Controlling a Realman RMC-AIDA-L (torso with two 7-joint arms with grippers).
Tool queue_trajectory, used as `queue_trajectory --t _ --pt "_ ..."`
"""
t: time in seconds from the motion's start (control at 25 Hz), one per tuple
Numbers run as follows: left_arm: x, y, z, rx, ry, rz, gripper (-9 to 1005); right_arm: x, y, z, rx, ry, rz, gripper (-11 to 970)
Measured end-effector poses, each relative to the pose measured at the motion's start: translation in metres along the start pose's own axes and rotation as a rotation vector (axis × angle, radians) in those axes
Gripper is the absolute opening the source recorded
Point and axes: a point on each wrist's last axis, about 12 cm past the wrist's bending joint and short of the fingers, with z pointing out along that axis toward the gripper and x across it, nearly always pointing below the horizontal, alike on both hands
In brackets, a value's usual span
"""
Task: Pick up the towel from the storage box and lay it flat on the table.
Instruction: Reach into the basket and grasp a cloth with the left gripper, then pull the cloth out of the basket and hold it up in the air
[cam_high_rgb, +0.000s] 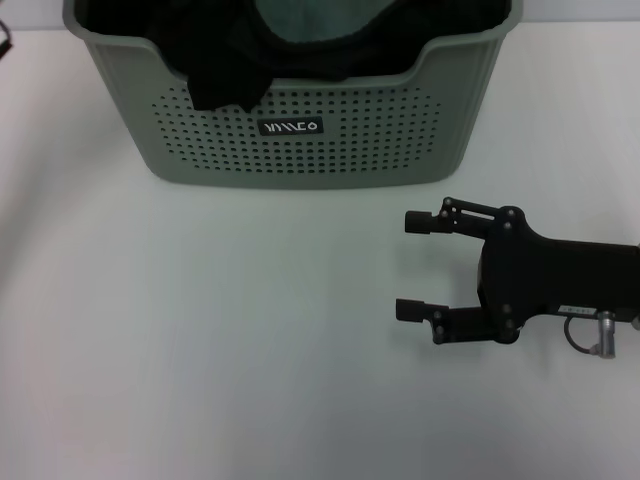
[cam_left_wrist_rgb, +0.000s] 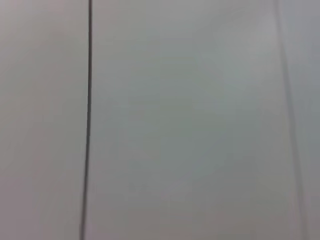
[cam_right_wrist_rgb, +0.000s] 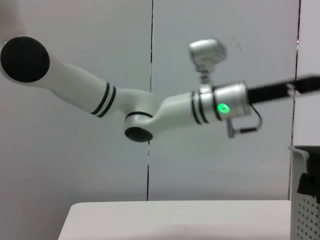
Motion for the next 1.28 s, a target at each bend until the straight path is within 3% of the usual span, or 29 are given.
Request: queue_trajectory --t 0.28,0.48,0.76,1.12,1.28 --pt "-0.033 -0.018 -0.055 0.166 -0.336 -0.107 10 -0.003 -0.003 0.000 0.040 -0.038 0.004 844" --pt "-0.053 -0.027 -0.090 0.296 -0.509 -0.178 10 -0.006 -0.006 0.000 0.072 -0.075 0.013 844" --pt "-0.058 -0.037 -0.110 0.376 -0.566 -0.226 10 -0.012 -0.008 0.005 0.079 -0.134 0.016 843" --pt "-0.061 -0.048 -0.128 0.380 -0.583 -0.261 10 -0.021 -0.012 0.016 0.059 -0.179 0.009 843" --pt "-0.051 -0.051 -0.134 0.328 -0.575 -0.278 11 -0.023 -0.014 0.020 0.047 -0.180 0.002 842"
